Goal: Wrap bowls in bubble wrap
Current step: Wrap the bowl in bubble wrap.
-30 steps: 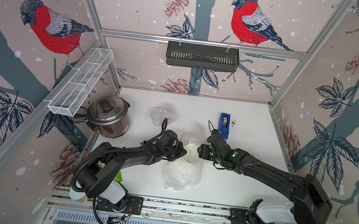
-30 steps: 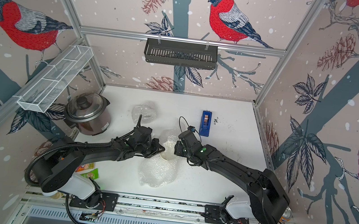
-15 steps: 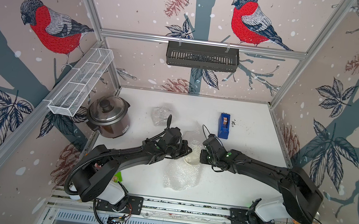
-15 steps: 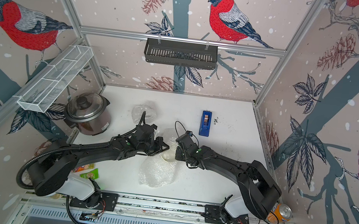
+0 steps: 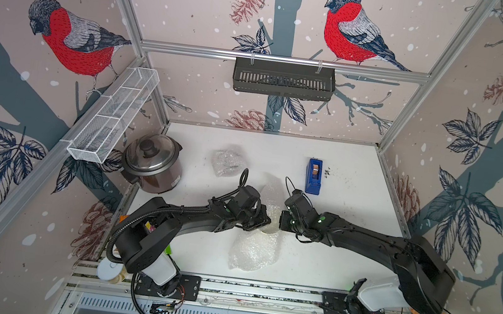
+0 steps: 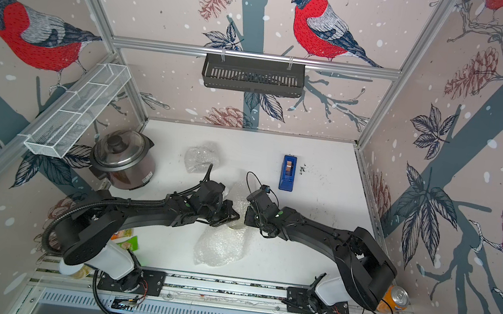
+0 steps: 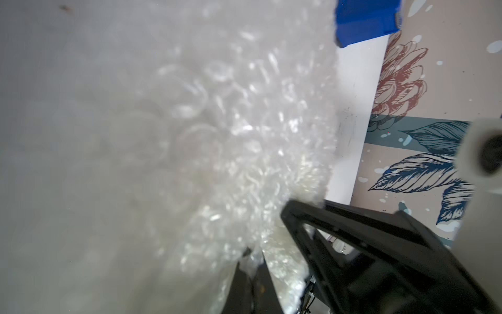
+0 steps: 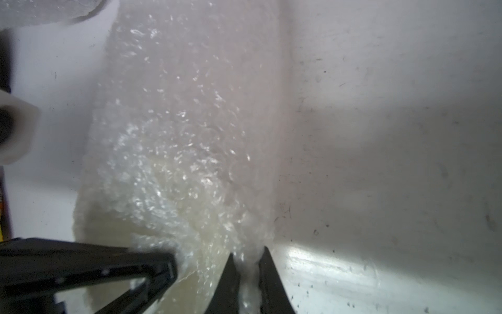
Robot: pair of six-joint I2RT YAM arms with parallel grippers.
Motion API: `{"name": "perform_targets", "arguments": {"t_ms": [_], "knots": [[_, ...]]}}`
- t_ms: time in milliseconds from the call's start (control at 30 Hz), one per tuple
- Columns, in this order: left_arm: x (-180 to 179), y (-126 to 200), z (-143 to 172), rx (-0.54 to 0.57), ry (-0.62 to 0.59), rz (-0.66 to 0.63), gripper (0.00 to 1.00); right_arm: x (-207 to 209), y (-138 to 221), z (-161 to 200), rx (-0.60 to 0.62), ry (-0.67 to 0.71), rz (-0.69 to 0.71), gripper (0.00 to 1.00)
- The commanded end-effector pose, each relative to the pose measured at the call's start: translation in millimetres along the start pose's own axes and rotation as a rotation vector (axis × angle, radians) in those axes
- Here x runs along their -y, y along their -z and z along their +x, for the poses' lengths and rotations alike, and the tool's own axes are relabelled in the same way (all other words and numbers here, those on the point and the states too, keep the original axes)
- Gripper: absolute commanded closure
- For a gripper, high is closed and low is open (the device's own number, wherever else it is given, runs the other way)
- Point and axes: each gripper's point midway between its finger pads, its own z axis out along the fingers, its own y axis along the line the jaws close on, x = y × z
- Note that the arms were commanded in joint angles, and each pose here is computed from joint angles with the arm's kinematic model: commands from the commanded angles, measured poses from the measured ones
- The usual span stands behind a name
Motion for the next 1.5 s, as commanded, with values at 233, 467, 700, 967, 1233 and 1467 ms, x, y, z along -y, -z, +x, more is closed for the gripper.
{"name": "perform_targets", "arguments": {"t_ms": [233, 467, 700, 967, 1233, 1467], "knots": [[8, -2, -2, 0.001, -0.012, 0.034, 1.0, -31, 39, -27, 0.085, -0.001, -0.07, 0.75], [11, -2, -2, -0.003, -0.017, 0.039, 1.0, -49, 17, -12, 0.014, 0.034, -0.104, 0.79], [11, -1, -2, -0.004, -0.019, 0.035, 1.0, -45, -13, -3, -0.034, 0.033, -0.124, 0.88], [12, -1, -2, -0.003, -0.033, 0.038, 0.84, -24, -31, 10, -0.102, 0.017, -0.113, 0.91], [18, 13, -5, 0.028, -0.055, 0.027, 0.51, -15, -38, 15, -0.134, 0.009, -0.086, 0.93], [20, 45, -20, 0.092, -0.077, -0.002, 0.39, -17, -40, 15, -0.137, 0.015, -0.083, 0.93]]}}
